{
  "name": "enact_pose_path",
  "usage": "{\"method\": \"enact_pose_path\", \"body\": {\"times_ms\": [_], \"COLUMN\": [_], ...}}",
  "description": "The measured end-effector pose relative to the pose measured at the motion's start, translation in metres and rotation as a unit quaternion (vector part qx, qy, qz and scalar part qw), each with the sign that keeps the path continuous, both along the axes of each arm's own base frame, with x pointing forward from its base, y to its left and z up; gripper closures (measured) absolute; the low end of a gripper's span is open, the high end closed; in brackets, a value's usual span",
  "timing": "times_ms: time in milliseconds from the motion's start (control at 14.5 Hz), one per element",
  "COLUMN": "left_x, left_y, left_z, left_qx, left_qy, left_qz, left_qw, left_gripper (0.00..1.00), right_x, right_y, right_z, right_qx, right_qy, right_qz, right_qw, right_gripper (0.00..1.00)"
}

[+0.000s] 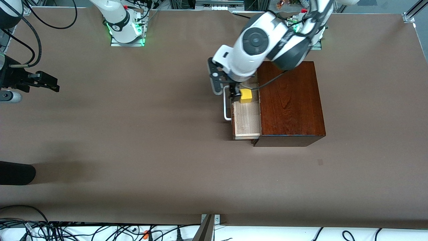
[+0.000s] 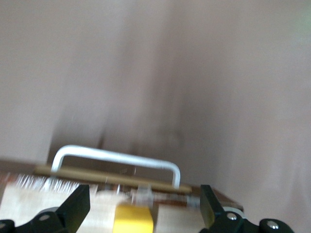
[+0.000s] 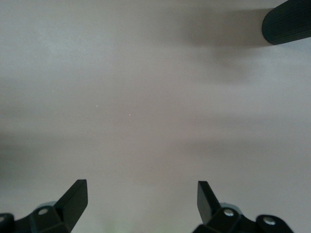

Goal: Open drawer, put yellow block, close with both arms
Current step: 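Push the drawer front with the left gripper into the box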

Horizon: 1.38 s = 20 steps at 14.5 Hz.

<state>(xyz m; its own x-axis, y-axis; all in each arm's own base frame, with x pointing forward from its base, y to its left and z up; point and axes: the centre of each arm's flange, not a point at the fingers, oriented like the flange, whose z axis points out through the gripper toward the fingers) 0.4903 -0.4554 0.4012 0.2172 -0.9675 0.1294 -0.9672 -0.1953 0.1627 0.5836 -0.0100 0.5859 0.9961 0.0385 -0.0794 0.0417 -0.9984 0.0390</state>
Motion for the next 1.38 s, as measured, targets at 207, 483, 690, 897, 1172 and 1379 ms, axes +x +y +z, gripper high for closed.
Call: {"method": "enact_pose_path", "body": {"times_ms": [207, 483, 690, 897, 1172, 1379], "left_x": [-0.016, -0.031, -0.024, -0.008, -0.004, -0.002], "left_y": [-0.040, -0.066, -0.058, -0.038, -0.030, -0.018], "left_z": [-0.036, -0.078, -0.092, -0.099, -0.100, -0.101], "left_qx": [0.010, 0.029, 0.045, 0.059, 0.068, 0.091], "left_qy": [-0.056, -0.088, -0.092, -0.081, -0.063, -0.038], "left_qz": [-0.063, -0.118, -0.144, -0.161, -0.159, -0.157], "left_qw": [0.996, 0.989, 0.984, 0.982, 0.983, 0.983], "left_gripper": [0.00, 0.00, 0.00, 0.00, 0.00, 0.00], "right_x": [0.000, 0.000, 0.000, 0.000, 0.001, 0.001], "right_y": [0.000, -0.001, -0.001, -0.001, 0.000, 0.000], "right_z": [0.000, -0.001, -0.001, -0.001, -0.001, -0.002], "right_qx": [0.000, 0.000, 0.000, 0.000, 0.000, 0.001], "right_qy": [0.000, 0.001, 0.002, 0.001, -0.001, 0.000], "right_qz": [-0.001, -0.001, -0.001, -0.001, -0.001, -0.001], "right_qw": [1.000, 1.000, 1.000, 1.000, 1.000, 1.000], "right_gripper": [0.00, 0.00, 0.00, 0.00, 0.00, 0.00]}}
